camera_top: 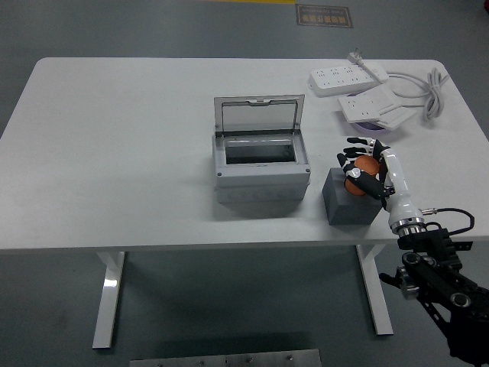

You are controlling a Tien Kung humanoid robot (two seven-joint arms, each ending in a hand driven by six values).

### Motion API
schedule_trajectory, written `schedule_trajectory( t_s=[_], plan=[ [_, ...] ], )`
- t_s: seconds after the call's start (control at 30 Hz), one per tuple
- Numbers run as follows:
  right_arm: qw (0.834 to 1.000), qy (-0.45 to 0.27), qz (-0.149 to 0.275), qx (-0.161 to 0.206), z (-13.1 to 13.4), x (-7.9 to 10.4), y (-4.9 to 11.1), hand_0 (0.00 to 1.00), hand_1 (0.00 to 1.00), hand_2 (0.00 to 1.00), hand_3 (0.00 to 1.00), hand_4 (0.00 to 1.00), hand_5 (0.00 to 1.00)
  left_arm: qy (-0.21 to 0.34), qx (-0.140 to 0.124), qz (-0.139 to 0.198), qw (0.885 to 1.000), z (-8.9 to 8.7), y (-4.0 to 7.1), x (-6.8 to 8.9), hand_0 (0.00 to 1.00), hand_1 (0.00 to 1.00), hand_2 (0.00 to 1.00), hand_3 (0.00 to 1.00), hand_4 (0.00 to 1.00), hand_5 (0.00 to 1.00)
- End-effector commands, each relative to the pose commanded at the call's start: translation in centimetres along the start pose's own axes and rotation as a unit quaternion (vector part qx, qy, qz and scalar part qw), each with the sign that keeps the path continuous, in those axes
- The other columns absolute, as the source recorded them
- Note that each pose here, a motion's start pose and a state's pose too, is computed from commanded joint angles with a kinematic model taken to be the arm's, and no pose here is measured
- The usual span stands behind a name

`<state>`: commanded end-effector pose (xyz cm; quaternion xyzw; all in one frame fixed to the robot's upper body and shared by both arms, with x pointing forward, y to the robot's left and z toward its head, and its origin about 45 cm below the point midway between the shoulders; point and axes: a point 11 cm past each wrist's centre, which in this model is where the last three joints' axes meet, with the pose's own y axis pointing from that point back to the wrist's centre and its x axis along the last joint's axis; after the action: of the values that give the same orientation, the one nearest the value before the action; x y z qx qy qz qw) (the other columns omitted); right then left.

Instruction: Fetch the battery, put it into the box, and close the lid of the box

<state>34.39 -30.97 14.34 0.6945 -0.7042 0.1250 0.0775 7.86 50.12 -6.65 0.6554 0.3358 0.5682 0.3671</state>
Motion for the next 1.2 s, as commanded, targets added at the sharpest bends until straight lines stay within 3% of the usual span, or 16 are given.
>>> schedule_trajectory(
  t_s=[1.17,1.2],
  plan=[
    [1.0,-0.001,-0.004,-0.023,1.4,-0.3,1.0,0.517,0.576,0.557,0.641,0.741,0.272,0.002,-0.004,-0.001,1.0,0.0,0.0,-0.1,0.591,0.642,0.584,0.566,0.513,0.002],
    [1.0,-0.001,-0.004,-0.023,1.4,-0.3,1.0,0.48,0.548,0.538,0.623,0.711,0.264,0.002,-0.004,-0.001,1.0,0.0,0.0,-0.1,0.59,0.645,0.586,0.566,0.516,0.002]
  ],
)
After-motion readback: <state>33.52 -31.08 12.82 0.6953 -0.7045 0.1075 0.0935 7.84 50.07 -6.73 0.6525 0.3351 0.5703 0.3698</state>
